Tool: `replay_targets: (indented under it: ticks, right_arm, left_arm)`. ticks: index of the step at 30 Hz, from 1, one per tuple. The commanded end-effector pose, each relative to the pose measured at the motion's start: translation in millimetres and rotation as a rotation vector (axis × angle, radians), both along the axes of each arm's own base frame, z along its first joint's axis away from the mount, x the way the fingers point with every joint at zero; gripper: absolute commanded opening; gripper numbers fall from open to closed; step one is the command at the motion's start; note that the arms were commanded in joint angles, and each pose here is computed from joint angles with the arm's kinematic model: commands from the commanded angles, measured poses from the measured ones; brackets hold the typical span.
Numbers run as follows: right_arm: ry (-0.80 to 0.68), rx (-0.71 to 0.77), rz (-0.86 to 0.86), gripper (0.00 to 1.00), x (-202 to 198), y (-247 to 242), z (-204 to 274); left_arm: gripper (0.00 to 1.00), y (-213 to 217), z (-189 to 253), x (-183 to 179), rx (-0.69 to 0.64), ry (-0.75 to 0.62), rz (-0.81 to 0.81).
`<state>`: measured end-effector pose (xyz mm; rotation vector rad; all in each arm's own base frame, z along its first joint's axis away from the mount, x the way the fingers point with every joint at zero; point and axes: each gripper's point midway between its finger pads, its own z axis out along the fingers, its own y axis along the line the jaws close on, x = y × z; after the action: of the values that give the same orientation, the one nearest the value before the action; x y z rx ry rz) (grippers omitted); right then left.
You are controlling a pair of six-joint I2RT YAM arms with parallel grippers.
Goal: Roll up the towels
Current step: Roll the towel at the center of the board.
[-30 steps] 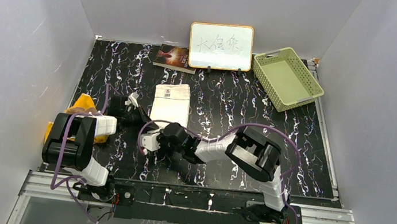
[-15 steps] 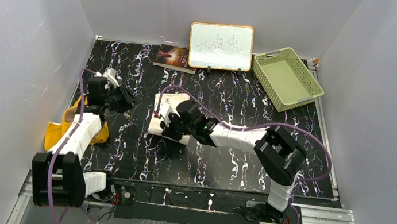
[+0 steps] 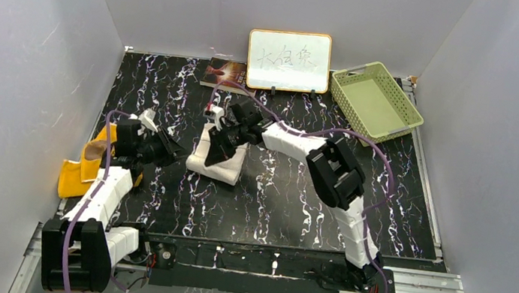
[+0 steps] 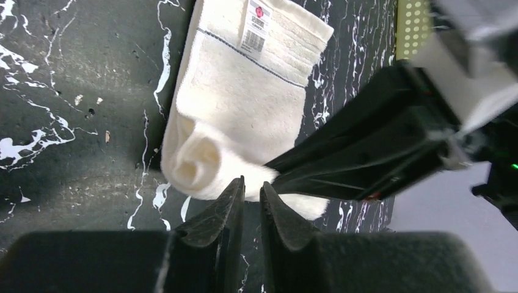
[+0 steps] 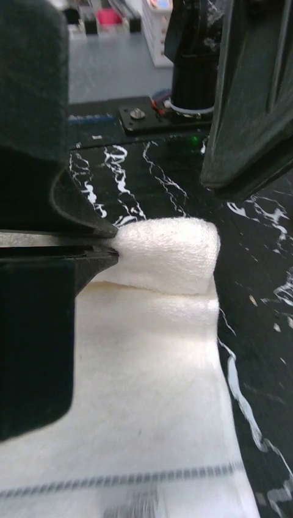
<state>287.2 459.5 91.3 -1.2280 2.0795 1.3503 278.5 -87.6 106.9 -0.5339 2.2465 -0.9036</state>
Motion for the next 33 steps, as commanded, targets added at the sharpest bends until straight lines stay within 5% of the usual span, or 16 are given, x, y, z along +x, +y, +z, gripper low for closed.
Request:
replay_targets:
  ticks: [1, 23, 33]
  right_arm:
    - [0.220, 0.013, 0.120, 0.00, -35.5, 7.5, 9.7]
    - [0.735, -0.041, -0.072, 0.00, -16.7, 0.9, -70.6]
    - [0.813, -0.123, -0.208, 0.00, -4.0, -15.7, -106.3]
  left_arm:
    - [0.14, -9.5, 17.5, -6.2, -0.047, -0.050, -0.039]
    - [0.13, -26.2, -19.0, -14.3, -0.155, 0.018, -0.068]
    - [0.12, -42.5, -52.6, -11.5, -0.164, 0.090, -0.100]
